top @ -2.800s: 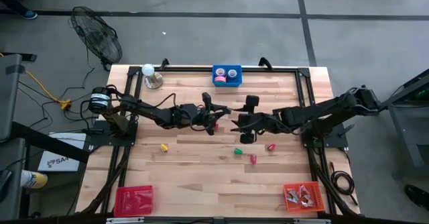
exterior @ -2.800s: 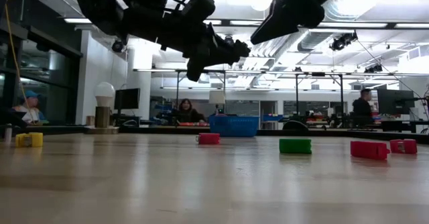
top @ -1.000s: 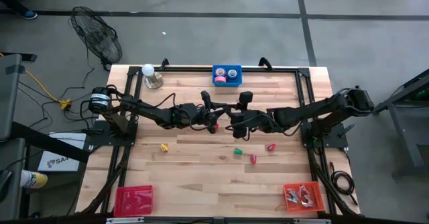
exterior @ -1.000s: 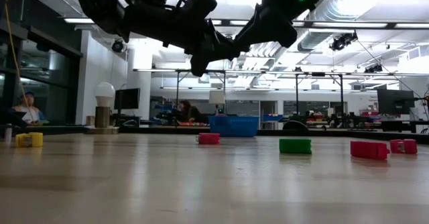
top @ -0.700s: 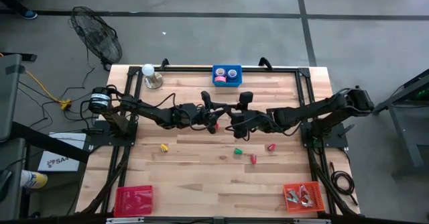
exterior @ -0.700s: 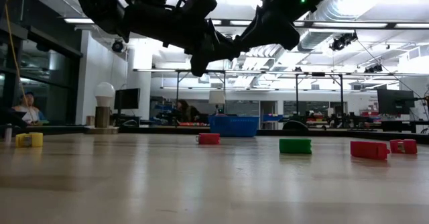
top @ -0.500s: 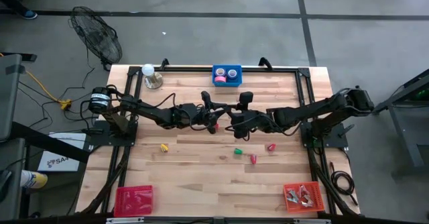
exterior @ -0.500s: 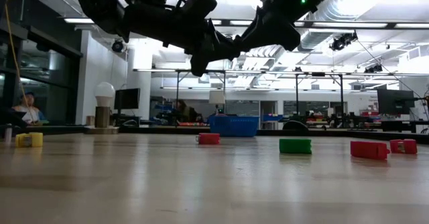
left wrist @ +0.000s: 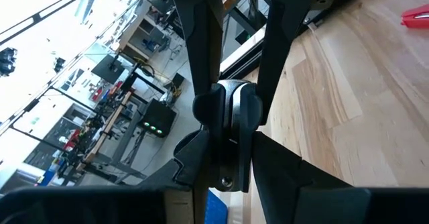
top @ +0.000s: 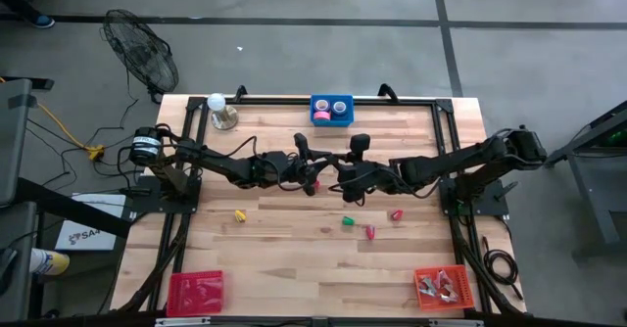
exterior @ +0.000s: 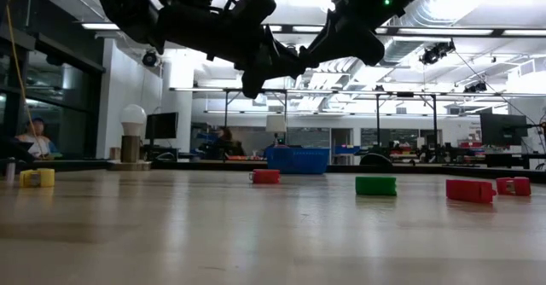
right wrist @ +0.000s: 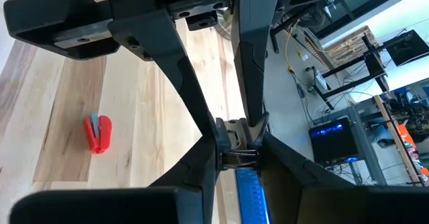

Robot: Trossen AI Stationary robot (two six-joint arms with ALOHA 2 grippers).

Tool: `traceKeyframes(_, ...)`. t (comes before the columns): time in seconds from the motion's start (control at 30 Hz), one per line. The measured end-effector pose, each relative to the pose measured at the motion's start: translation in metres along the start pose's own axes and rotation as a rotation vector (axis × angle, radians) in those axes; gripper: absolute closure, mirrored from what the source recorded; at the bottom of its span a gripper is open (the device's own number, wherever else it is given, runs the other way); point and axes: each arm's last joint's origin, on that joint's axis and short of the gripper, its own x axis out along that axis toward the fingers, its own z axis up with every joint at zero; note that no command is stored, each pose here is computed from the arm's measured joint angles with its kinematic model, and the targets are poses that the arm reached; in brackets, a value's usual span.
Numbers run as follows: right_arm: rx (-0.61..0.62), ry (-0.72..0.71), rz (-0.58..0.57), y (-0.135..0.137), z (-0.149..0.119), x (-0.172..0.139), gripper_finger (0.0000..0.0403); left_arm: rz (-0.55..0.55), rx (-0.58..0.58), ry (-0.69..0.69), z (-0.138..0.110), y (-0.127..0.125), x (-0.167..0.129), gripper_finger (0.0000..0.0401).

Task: Pick and place Stapler, Stapler remover, tape
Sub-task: Put the black staple remover into the orange bin

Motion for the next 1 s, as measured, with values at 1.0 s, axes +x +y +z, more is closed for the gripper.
traceKeyframes(1.0,0.005,0.070,0.028,0.003,-0.008,0.000,0.0321,0.062,0.039,0.280,-0.014,-0.005,-0.005,0.0262)
